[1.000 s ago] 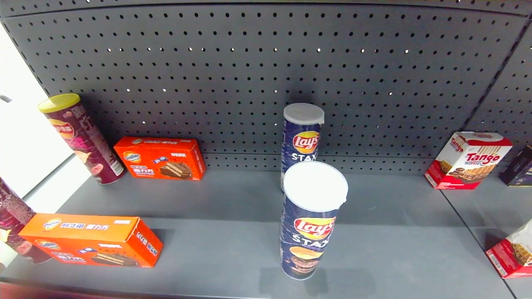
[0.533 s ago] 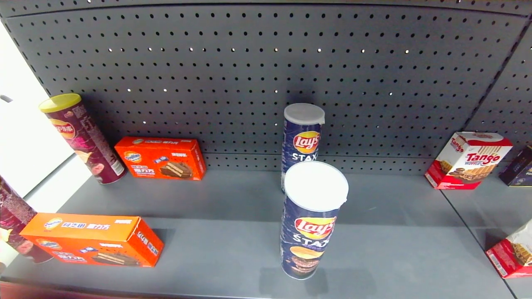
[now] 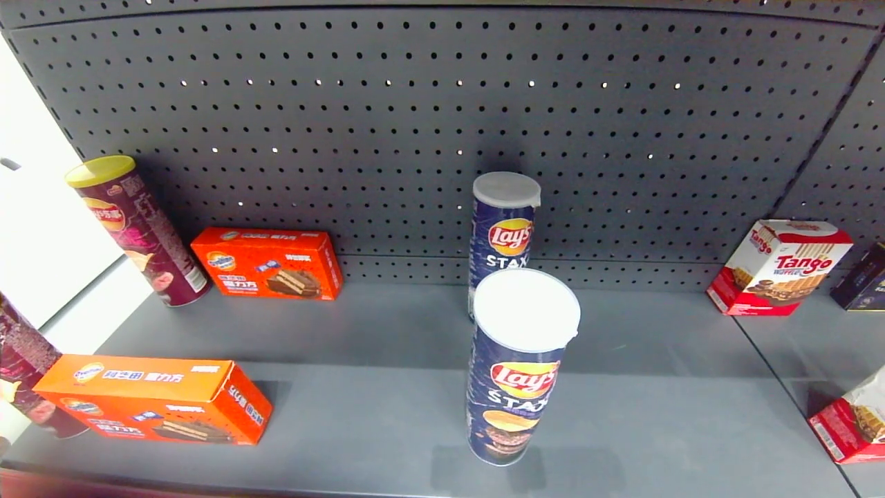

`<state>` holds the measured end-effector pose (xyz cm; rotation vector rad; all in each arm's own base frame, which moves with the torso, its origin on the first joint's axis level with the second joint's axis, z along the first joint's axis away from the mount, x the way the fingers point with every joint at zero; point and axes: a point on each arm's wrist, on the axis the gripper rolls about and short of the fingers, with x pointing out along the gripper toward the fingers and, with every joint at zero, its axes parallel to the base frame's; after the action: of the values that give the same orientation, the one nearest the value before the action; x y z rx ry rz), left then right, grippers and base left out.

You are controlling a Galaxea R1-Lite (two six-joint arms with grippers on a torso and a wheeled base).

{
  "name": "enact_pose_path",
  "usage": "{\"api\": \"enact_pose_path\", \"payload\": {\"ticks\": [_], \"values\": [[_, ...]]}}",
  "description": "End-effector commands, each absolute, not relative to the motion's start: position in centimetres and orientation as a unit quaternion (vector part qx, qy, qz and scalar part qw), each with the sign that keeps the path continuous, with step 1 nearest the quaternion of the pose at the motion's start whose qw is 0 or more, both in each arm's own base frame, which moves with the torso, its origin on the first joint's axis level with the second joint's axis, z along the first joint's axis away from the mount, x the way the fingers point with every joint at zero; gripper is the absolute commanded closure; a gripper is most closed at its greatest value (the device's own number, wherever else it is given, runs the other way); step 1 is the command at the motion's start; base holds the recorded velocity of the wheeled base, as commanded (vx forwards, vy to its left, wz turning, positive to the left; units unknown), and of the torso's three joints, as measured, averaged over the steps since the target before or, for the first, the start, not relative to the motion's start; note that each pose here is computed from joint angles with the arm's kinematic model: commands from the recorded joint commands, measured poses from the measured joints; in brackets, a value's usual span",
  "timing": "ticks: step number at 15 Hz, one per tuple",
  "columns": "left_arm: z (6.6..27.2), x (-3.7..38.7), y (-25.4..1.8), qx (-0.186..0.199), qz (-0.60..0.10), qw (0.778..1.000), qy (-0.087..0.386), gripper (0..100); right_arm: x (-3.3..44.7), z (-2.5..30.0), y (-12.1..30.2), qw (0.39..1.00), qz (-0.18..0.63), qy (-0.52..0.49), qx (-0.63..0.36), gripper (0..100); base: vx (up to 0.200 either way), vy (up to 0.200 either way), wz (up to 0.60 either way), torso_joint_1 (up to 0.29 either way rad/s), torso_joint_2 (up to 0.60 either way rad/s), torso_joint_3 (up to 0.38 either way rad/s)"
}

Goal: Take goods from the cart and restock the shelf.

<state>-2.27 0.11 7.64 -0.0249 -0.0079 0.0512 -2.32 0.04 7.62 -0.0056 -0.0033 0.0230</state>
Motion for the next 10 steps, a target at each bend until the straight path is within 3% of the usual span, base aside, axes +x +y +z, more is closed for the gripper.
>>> {"api": "enact_pose_path", "payload": {"ticks": [1,10], "values": [[7.65,-2.26,0.11,-0.013,0.026,1.000,-0.003,0,-2.30,7.62,0.04,1.000,0.012,-0.001,-0.003,0,0.000,0.000,0.00,0.000,0.00,0.000],[7.65,-2.26,0.11,-0.013,0.026,1.000,-0.003,0,-2.30,7.62,0.04,1.000,0.012,-0.001,-0.003,0,0.000,0.000,-0.07,0.000,0.00,0.000]]}}
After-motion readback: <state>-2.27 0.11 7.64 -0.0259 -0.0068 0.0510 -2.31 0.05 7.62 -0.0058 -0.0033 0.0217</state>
